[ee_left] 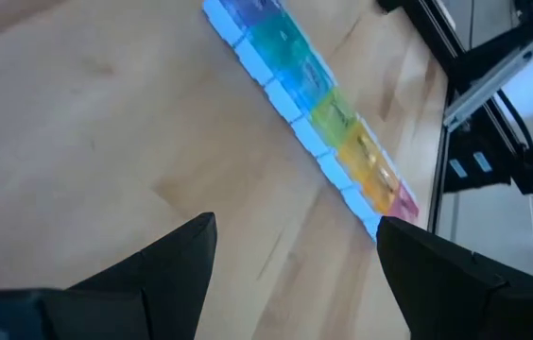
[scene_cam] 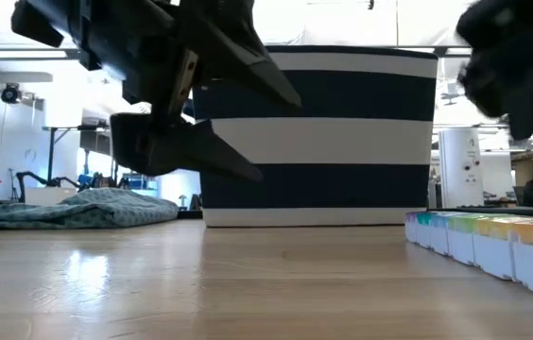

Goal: Pick & place medical supplies in basket/bin
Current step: Put the medicine organizer into the blue bin

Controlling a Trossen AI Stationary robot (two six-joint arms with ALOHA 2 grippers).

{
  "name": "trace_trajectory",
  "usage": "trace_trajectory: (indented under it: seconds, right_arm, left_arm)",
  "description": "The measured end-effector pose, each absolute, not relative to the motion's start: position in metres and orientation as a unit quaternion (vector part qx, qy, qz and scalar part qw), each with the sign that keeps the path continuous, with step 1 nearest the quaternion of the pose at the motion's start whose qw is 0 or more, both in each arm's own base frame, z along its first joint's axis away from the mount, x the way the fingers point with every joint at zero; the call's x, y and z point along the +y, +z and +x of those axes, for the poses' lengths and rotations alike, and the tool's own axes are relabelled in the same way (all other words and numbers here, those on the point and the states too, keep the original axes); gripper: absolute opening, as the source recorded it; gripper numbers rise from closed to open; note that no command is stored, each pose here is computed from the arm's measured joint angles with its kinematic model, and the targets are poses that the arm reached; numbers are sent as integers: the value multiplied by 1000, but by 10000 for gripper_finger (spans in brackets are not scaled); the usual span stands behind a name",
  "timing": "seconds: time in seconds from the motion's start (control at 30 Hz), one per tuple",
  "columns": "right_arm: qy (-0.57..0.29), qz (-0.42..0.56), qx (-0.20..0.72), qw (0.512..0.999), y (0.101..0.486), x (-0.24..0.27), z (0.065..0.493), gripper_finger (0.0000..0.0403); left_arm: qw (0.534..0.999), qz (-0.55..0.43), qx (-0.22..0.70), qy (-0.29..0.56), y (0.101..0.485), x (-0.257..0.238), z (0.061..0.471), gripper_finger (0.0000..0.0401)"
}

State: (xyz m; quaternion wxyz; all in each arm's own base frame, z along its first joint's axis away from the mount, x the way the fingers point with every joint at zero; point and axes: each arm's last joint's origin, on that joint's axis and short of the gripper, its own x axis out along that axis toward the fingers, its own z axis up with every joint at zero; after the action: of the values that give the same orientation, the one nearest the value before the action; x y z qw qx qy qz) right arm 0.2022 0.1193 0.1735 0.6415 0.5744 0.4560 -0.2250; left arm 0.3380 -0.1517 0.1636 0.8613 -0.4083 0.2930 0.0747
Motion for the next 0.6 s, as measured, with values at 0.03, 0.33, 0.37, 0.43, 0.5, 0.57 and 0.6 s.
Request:
trace_trajectory:
  seconds: [0.03,0.33,0.37,0.43,0.5,0.57,0.6]
  right_arm:
    - [-233,581,444,641,167,119,203,308]
    - [-234,571,439,653,132,130,227,308]
    - [-238,571,440,651,129,132,230,308]
    - [-245,573,434,651,126,134,236,308]
    - [-251,571,432,651,124,136,242,308]
    - [-246,564,433,659,124,137,248,308]
    - [-242,560,434,663,124,138,251,308]
  left_arm:
    - [861,-409,292,75,164,-151,338,272]
    - [875,-415,241,61,146,-158,360,272]
    - [875,-413,244,62,141,-161,365,272]
    - [874,-410,254,63,130,-166,375,272]
    - [870,-412,265,51,122,-172,387,272]
    - [866,-413,277,38,115,-179,399,272]
    - [866,-414,279,33,112,-182,405,272]
